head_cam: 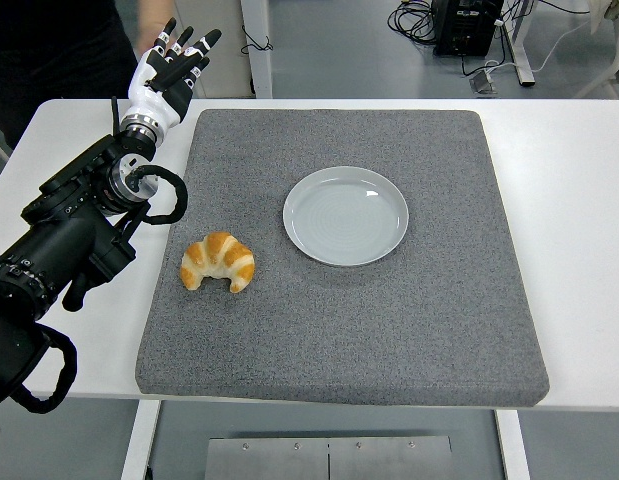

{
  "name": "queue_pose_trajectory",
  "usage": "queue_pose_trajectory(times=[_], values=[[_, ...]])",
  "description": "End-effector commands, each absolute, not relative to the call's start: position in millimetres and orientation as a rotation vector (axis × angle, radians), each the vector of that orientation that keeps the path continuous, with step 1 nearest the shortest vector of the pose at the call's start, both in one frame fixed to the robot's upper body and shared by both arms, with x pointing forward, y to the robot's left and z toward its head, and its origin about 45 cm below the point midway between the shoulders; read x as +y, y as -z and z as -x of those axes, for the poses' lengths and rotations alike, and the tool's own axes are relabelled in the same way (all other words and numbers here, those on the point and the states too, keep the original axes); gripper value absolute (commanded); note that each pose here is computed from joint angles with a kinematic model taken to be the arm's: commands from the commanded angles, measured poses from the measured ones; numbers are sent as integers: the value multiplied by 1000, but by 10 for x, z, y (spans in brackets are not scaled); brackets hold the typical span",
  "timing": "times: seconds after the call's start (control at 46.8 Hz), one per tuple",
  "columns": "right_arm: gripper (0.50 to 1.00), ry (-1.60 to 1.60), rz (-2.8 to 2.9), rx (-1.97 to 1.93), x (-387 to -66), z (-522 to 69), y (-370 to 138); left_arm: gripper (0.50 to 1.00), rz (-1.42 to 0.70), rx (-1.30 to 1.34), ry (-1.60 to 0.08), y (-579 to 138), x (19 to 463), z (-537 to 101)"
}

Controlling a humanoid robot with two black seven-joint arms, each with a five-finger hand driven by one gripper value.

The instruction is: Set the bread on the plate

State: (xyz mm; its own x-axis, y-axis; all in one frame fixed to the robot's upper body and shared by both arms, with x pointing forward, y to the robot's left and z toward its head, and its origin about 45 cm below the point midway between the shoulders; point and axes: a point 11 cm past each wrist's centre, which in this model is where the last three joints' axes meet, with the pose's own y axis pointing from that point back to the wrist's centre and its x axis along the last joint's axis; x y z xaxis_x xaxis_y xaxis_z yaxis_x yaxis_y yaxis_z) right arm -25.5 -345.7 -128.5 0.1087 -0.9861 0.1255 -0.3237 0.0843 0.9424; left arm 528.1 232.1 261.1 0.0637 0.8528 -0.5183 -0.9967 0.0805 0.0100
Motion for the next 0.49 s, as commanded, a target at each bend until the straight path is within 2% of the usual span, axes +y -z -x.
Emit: queue_pose_trajectory(times=[0.0,0.47], values=[[1000,863,-1414,-1391,-3458,256,1285,981,401,449,-1452,-2610,2319,-5279],[1000,863,-1415,-1389,-3457,256,1285,981,424,418,-1475,-2615,2354,-5270]])
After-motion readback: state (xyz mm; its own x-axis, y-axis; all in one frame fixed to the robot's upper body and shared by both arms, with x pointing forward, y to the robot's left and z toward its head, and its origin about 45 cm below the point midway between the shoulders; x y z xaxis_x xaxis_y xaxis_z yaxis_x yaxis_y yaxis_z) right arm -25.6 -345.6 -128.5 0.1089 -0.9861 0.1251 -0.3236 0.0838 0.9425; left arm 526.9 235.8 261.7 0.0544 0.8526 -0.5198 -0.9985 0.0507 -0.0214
